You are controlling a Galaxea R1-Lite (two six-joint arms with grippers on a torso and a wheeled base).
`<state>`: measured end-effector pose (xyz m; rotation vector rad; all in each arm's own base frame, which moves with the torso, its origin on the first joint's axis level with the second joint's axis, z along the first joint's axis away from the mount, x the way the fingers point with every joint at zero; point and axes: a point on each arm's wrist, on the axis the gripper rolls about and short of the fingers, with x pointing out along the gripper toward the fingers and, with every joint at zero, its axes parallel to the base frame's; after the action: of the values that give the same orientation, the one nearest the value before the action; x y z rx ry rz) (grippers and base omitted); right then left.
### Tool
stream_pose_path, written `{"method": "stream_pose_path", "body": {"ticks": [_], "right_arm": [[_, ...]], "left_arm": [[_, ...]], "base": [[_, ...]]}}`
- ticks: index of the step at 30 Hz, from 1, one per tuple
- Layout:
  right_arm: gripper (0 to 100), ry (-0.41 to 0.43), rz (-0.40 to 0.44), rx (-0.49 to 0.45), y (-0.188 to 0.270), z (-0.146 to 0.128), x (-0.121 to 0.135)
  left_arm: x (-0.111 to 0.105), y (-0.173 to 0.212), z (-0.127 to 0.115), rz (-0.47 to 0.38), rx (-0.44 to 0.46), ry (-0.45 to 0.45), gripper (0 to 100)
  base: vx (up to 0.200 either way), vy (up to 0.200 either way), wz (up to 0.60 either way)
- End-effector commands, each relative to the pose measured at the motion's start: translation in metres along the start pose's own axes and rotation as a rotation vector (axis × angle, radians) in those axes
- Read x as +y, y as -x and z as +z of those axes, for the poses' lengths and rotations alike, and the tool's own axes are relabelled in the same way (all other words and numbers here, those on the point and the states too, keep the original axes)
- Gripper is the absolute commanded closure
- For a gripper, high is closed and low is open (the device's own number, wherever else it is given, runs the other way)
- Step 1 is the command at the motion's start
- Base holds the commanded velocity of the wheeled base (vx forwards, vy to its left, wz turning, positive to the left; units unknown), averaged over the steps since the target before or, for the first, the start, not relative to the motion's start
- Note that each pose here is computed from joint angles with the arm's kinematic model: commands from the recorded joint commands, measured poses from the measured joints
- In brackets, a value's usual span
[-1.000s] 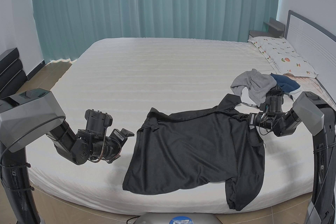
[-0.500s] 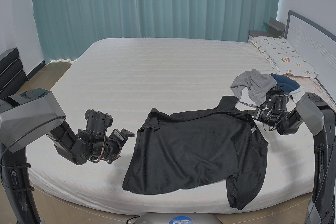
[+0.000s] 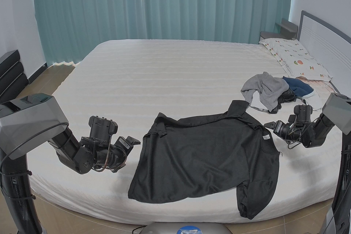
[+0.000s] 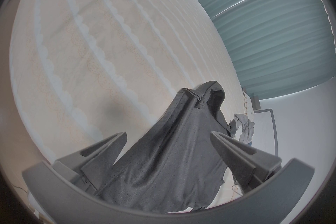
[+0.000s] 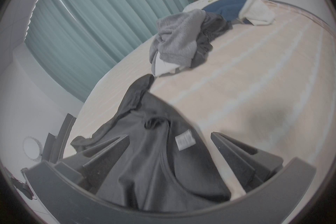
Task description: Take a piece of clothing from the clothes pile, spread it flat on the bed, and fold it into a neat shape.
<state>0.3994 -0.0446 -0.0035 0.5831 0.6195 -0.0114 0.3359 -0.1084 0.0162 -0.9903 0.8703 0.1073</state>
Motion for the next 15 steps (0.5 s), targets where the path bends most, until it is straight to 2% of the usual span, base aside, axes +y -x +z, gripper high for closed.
{"method": "stream_pose_path", "body": {"ticks": [1, 9, 13, 15], "right_arm": [[0, -0.065, 0.045, 0.005, 0.073, -0.017, 0.009], [0, -0.102, 0.022, 0.067, 0.089, -0.044, 0.000], [0, -0.174, 0.074, 0.119, 0.091, -0.051, -0.001], [0, -0.191, 0.088, 0.137, 0.090, -0.053, -0.003]], "left_arm": [[0.005, 0.004, -0.010, 0.007, 0.020, -0.011, 0], [0.004, 0.007, -0.013, 0.004, 0.019, -0.007, 0], [-0.001, 0.012, -0.015, -0.013, 0.027, 0.005, 0], [-0.003, 0.012, -0.016, -0.017, 0.029, 0.013, 0]], "base": [[-0.200, 0.000, 0.00], [0.000, 0.000, 0.00], [0.000, 0.000, 0.00], [0.000, -0.200, 0.00]]}}
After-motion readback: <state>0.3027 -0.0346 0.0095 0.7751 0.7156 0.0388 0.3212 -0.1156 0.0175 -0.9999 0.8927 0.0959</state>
